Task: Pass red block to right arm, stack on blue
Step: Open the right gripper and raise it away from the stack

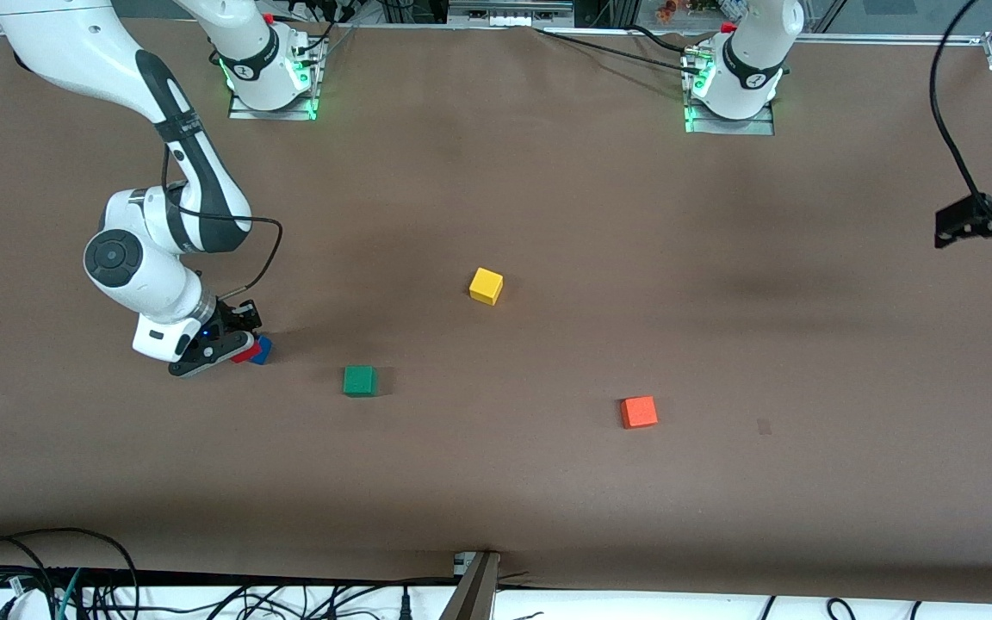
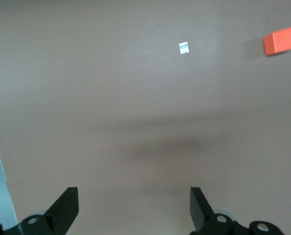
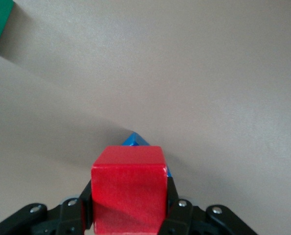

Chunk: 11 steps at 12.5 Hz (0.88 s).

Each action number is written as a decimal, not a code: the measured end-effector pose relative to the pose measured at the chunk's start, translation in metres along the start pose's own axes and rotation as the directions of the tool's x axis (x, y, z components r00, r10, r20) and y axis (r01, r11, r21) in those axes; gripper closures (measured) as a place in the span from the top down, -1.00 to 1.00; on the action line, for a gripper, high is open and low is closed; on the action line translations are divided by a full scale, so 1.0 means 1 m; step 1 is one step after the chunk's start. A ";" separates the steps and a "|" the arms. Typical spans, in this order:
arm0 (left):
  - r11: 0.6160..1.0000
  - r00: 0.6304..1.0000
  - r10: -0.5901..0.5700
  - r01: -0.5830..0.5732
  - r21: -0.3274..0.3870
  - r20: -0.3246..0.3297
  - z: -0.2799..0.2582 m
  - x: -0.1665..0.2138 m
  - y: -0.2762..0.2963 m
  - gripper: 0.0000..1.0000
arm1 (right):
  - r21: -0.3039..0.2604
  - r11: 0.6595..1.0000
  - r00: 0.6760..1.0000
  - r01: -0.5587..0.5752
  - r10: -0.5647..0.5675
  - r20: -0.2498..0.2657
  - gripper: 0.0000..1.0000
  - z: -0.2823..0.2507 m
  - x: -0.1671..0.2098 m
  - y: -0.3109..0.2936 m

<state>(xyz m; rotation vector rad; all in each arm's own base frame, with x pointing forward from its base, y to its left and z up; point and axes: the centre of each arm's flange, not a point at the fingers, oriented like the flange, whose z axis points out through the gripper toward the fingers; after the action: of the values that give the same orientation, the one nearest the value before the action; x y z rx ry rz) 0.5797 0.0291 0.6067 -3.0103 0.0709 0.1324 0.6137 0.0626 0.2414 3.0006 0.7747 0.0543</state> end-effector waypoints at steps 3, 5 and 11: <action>0.991 0.991 -0.130 0.129 -0.047 -0.030 0.004 -0.008 0.040 1.00 | -0.008 1.000 1.000 -0.003 0.003 -0.016 0.90 -0.011 0.003 0.002; 0.980 0.984 -0.175 0.172 -0.104 -0.027 0.013 -0.005 0.032 1.00 | -0.022 0.999 0.998 -0.040 0.039 -0.044 1.00 -0.045 0.007 0.004; 0.965 0.975 -0.221 0.220 -0.146 0.004 0.027 -0.008 0.003 1.00 | -0.035 0.944 0.945 -0.327 0.327 0.006 1.00 -0.194 -0.005 -0.010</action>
<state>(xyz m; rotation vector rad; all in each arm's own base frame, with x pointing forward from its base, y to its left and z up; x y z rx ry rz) 0.5696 0.0297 0.5805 -3.1369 -0.2848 0.1012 0.5962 0.0750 0.4342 3.0583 0.2625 0.0599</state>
